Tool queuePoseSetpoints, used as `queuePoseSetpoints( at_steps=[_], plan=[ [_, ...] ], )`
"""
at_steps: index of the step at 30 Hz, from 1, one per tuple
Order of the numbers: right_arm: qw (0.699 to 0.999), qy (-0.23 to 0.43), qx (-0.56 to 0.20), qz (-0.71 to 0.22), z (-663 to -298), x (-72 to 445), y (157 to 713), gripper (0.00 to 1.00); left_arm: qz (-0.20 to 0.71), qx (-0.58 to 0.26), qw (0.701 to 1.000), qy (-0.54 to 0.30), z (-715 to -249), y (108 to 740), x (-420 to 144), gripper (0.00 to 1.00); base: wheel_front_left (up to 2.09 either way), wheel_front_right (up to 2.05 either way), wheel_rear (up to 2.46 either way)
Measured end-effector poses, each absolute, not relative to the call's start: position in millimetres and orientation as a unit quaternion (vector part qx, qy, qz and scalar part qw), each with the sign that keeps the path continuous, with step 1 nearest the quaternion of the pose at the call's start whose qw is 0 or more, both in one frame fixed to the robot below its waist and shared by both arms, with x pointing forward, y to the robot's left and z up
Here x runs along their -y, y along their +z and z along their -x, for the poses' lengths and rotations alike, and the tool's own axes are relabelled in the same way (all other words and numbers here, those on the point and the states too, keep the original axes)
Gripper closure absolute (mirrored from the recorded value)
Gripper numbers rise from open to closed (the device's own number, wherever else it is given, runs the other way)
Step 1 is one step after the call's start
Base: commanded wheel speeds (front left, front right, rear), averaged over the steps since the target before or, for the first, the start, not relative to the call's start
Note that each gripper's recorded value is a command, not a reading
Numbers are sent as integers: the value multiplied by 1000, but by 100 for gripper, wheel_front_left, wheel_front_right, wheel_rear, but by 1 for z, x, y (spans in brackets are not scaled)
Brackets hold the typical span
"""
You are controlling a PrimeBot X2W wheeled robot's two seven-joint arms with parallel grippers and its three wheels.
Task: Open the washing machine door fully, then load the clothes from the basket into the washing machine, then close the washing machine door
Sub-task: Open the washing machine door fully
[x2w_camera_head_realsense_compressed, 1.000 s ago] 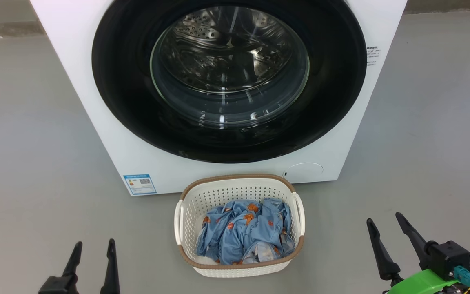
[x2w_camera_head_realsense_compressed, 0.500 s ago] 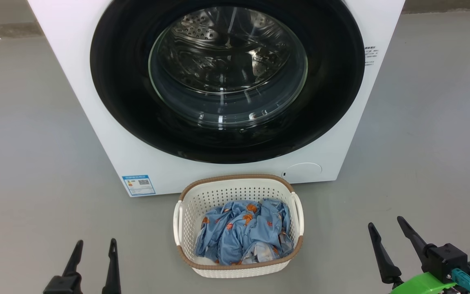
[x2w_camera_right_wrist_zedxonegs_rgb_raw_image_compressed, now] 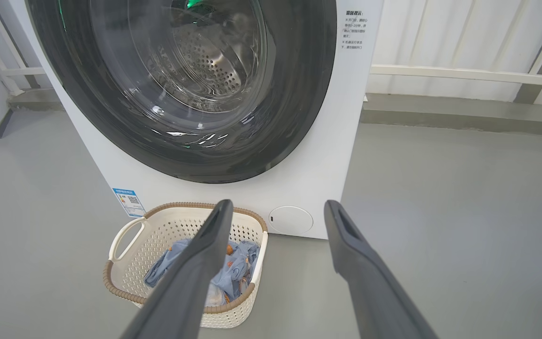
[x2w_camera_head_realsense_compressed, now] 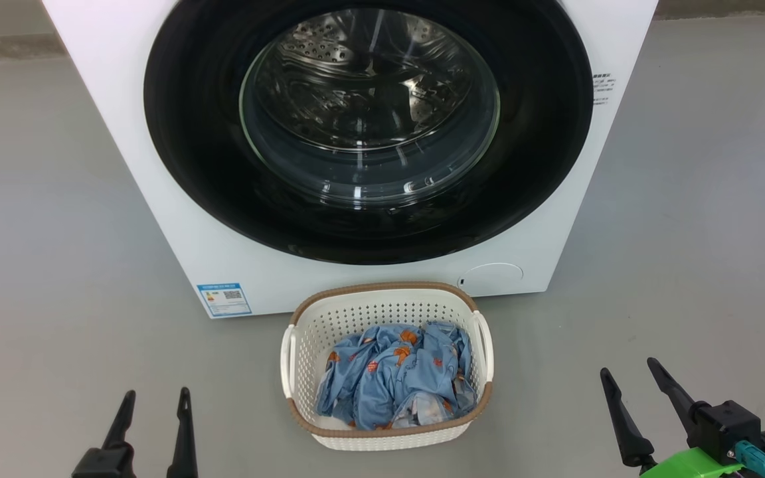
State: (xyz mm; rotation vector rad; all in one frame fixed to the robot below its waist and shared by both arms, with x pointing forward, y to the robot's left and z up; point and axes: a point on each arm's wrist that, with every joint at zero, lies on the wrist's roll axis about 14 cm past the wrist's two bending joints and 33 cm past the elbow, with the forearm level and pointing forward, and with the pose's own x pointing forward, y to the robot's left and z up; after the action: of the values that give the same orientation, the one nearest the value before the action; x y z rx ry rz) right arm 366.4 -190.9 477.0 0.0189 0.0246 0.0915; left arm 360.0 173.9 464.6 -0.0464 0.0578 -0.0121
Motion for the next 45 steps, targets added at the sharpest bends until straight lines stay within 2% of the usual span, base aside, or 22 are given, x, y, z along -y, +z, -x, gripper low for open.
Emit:
queuePoseSetpoints(
  at_steps=[26,39,41,42,43,44,45],
  plan=[
    [999,41,-18,-11,-365,192,473,0,22,-22,999,-9,-364,468,-171,0,97,97,-194],
    [999,42,-12,-13,-367,191,477,0,22,-21,999,-8,-364,469,-173,0,20,20,-40],
    [999,43,-12,-12,-367,191,477,2,24,-21,999,-7,-363,470,-173,0,0,0,0],
    [999,43,-11,-12,-367,191,477,13,25,-20,999,-7,-363,470,-173,0,0,0,0],
    [999,44,-11,-12,-367,190,477,32,27,-20,999,-6,-363,470,-173,0,0,0,0],
    [999,44,-11,-12,-367,190,477,55,27,-20,999,-6,-363,470,-174,0,0,0,0],
    [999,45,-12,-12,-367,190,477,87,27,-20,999,-6,-363,470,-174,0,0,0,0]
  ],
)
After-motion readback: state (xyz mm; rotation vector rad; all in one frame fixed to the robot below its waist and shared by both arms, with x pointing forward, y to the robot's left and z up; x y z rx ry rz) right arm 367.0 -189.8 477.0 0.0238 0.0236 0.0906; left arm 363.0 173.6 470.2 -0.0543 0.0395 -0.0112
